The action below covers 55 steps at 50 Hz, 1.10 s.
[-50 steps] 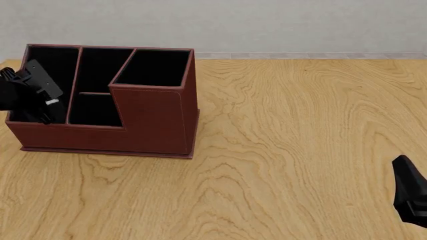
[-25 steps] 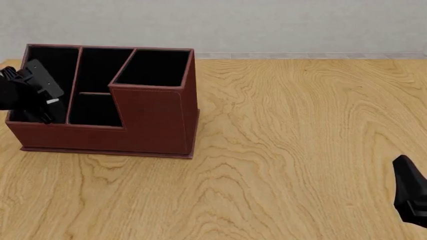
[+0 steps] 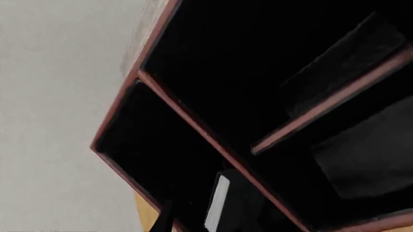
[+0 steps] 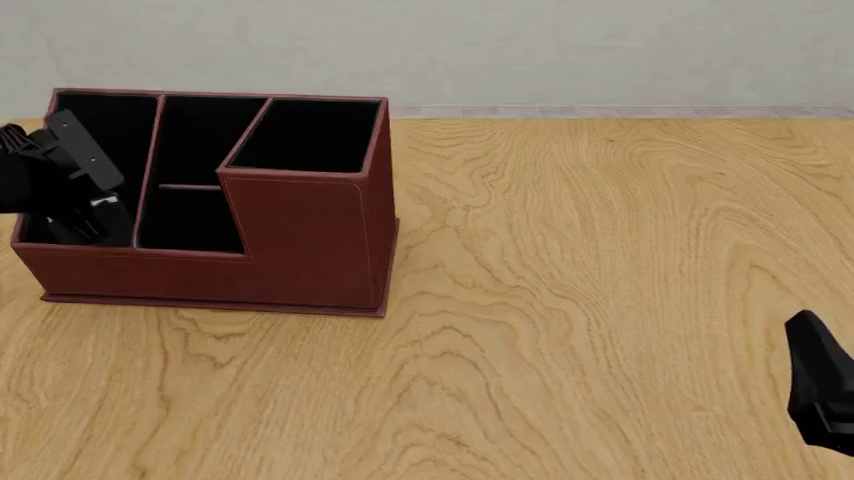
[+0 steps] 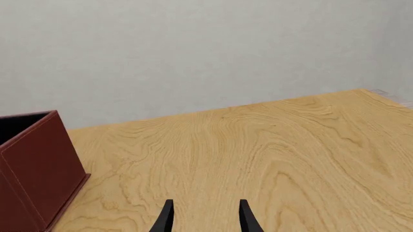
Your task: Pick up the book and place it in the left compartment of the caddy.
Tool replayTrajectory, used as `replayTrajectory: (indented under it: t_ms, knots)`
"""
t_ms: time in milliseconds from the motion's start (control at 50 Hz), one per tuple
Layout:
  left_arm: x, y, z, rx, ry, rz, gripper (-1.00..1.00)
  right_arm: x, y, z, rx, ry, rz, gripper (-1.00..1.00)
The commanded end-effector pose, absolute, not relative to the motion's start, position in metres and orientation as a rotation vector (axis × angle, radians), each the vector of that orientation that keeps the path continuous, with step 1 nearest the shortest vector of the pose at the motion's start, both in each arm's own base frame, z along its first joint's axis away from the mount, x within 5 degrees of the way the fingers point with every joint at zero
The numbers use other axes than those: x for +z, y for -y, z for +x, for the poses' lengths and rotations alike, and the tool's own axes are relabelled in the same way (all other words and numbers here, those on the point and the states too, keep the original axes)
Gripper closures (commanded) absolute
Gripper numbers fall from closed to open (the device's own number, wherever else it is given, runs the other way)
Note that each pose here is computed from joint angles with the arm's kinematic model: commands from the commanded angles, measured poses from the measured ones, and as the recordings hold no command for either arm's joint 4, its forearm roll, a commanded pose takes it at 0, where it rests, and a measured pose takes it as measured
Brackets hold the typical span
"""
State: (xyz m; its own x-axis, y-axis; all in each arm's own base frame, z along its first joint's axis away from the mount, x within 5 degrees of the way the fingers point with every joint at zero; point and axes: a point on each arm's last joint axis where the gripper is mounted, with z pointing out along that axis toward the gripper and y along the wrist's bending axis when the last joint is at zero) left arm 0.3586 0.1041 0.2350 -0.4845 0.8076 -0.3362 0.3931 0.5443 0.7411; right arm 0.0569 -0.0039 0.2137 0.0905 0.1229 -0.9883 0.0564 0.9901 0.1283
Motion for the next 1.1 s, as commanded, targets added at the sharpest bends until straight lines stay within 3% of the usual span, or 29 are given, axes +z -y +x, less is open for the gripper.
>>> replayTrajectory:
  t_ms: [20, 1100]
  knots:
    - [0.241, -0.104, 0.354, 0.784, -2.094, 0.961, -1.0, 0.213, 0.004, 0.057, 0.048, -1.484, 0.142, -1.0]
    - [0.312, -0.106, 0.322, 0.849, -2.035, 0.874, -1.0, 0.214, 0.003, 0.057, 0.049, -1.485, 0.136, -1.0]
